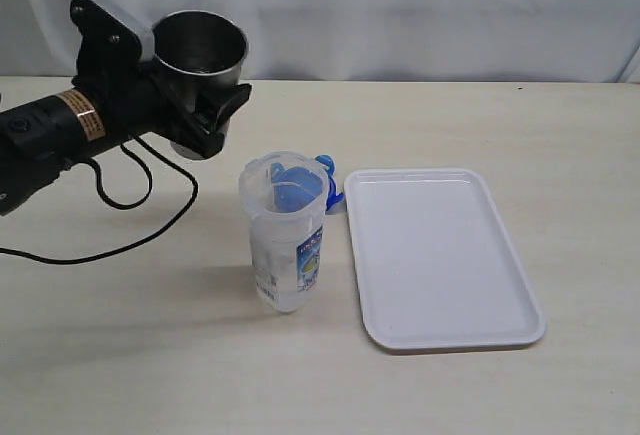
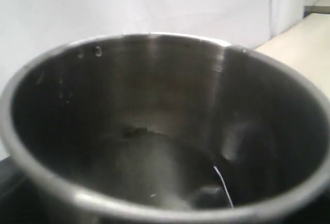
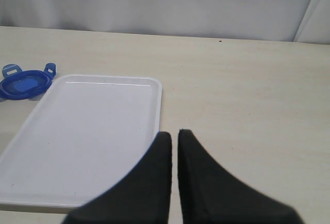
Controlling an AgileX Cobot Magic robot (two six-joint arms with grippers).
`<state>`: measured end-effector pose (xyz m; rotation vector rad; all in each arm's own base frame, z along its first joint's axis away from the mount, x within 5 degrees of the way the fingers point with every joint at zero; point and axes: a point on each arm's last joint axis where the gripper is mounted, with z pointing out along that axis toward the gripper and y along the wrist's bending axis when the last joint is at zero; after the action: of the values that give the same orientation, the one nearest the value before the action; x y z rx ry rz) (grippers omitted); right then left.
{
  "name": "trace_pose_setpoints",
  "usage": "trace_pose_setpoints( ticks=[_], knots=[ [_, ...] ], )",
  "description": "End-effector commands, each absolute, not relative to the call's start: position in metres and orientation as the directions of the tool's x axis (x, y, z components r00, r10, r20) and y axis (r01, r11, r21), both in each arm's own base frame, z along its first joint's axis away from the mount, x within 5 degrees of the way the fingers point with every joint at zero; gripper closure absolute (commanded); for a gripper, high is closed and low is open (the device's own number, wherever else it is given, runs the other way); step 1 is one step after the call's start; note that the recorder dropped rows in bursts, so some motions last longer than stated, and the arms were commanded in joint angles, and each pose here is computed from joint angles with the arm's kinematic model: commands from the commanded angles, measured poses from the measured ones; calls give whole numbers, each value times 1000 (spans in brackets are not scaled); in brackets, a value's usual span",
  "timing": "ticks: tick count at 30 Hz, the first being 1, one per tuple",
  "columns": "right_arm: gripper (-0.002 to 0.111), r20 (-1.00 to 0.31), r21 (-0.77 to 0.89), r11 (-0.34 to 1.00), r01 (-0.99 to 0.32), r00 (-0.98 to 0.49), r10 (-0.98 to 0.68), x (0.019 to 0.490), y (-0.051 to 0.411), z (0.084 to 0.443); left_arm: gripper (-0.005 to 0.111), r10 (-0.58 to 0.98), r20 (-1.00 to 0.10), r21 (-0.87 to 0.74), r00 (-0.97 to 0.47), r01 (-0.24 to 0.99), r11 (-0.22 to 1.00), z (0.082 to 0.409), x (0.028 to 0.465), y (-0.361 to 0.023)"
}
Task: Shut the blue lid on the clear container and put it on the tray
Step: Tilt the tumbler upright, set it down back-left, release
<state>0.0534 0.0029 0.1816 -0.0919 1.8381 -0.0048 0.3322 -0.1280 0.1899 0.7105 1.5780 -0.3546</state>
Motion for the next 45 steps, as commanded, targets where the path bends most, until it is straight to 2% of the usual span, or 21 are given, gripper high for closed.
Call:
trace_pose_setpoints(
  ticks=[1,10,22,30,36,45],
  knots=[
    [104,-967,-50,997,-62,-248,-64,53,3,182,107,59,-998,48,-1,559,828,192,346,-127],
    [104,-967,-50,997,-62,-248,-64,53,3,182,107,-9,-1000,-17,-18,520,854,181,400,-127],
    [104,-967,-50,997,-62,-248,-64,53,3,182,107,13,-1000,0,-26,436,900,152,476,-112],
    [104,-967,-50,997,-62,-248,-64,53,3,182,107,-12,-999,-30,-45,432,901,122,496,-115],
    [104,-967,-50,997,-62,-248,-64,53,3,182,107,-58,-995,-84,-81,381,921,105,500,-111],
    [104,-967,-50,997,-62,-248,-64,53,3,182,107,-46,-994,-83,-103,383,920,98,499,-111]
  ],
)
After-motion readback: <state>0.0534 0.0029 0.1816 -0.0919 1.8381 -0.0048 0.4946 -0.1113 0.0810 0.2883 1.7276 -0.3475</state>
